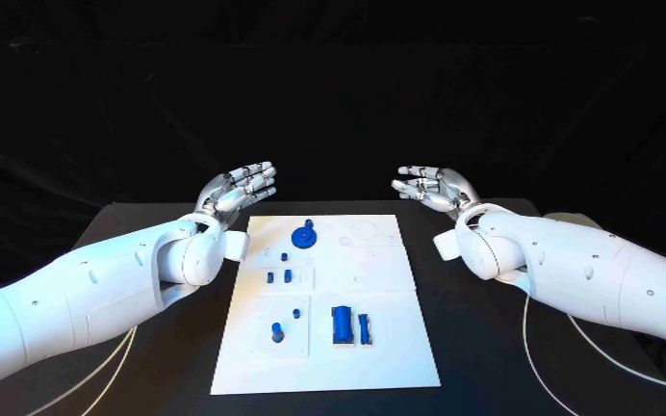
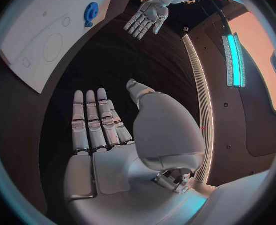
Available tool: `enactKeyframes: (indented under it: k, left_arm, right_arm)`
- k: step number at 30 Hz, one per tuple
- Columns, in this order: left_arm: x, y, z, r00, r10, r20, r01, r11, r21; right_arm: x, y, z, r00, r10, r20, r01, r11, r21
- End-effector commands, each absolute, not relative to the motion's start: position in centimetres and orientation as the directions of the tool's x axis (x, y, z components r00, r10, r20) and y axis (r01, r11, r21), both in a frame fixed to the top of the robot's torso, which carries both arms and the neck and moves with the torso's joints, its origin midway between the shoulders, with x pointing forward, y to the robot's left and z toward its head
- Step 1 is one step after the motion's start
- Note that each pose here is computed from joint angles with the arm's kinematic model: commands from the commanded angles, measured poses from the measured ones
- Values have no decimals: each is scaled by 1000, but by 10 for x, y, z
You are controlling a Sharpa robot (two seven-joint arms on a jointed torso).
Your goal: Assemble the parts on the task board
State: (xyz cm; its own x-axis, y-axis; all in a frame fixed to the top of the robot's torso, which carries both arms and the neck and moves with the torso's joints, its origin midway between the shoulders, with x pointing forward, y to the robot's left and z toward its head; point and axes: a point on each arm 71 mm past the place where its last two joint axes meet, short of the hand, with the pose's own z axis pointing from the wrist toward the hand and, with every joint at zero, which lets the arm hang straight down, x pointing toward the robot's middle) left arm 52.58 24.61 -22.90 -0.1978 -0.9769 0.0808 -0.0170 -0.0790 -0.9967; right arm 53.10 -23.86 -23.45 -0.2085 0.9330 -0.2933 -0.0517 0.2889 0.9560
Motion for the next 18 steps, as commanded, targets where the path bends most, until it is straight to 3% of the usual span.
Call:
enactKeyframes:
  k: [1, 11, 18]
  left_arm:
    - [523, 241, -228, -189, -979, 76, -12, -75, -997]
    - [494, 215, -229, -101, -994, 44, -5, -44, -999]
    - [471, 198, -226, -40, -999, 20, -2, -20, -1000]
  right_arm:
    - [526, -234, -234, -193, 942, -276, -55, 270, 961]
    - [487, -206, -230, -85, 993, -83, -30, 81, 996]
    - [466, -194, -225, -27, 1000, -2, -4, 2, 1000]
